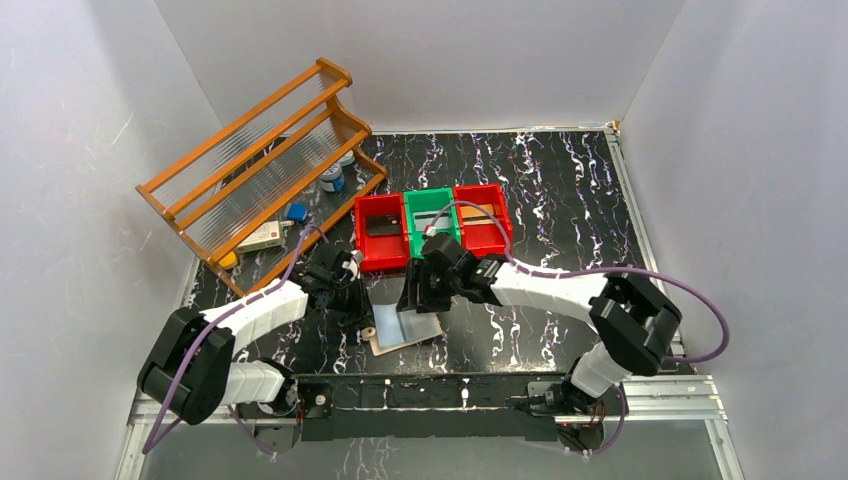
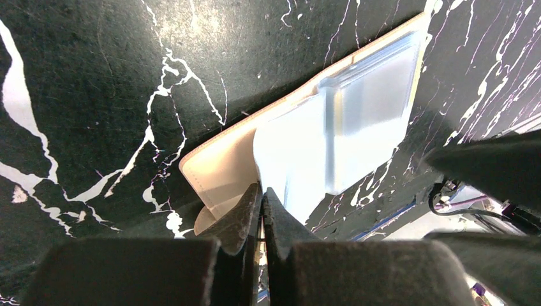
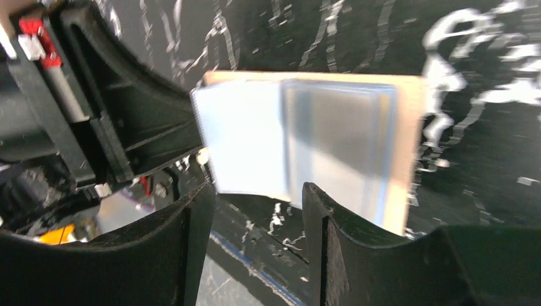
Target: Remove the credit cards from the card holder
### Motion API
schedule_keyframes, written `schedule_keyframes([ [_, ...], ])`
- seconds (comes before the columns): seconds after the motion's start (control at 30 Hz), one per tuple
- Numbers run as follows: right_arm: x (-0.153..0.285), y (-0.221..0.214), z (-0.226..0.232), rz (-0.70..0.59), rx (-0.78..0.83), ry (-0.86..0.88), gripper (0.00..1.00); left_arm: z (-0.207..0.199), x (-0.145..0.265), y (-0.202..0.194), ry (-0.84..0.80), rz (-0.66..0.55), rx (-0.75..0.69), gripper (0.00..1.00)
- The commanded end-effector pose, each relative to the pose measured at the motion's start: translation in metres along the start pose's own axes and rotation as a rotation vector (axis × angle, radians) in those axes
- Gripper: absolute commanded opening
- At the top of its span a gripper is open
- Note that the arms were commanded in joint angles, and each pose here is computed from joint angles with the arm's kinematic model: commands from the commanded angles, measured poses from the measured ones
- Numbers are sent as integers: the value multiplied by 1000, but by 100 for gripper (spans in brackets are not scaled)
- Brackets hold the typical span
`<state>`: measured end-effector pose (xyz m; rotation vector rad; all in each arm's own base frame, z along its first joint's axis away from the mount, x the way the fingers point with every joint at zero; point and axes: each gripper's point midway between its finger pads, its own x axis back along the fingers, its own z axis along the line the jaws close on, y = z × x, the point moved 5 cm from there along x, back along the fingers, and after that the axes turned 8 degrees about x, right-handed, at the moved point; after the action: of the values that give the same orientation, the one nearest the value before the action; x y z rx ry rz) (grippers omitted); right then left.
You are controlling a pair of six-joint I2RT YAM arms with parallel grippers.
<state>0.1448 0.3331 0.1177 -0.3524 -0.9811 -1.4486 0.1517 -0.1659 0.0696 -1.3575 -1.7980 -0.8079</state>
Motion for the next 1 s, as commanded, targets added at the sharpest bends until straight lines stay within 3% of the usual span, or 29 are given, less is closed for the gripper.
schedule_keyframes([
  [0.0,17,10,-30,-97,-28,-211,61,1,0,-6,-10,26,-4,0],
  [0.63,-13,-10,-37,76,-36,-181,56,0,0,-5,-12,31,-5,0],
  [0.97,-7,1,-12,38,4,-80,47,-1,-1,-5,-14,35,-6,0],
])
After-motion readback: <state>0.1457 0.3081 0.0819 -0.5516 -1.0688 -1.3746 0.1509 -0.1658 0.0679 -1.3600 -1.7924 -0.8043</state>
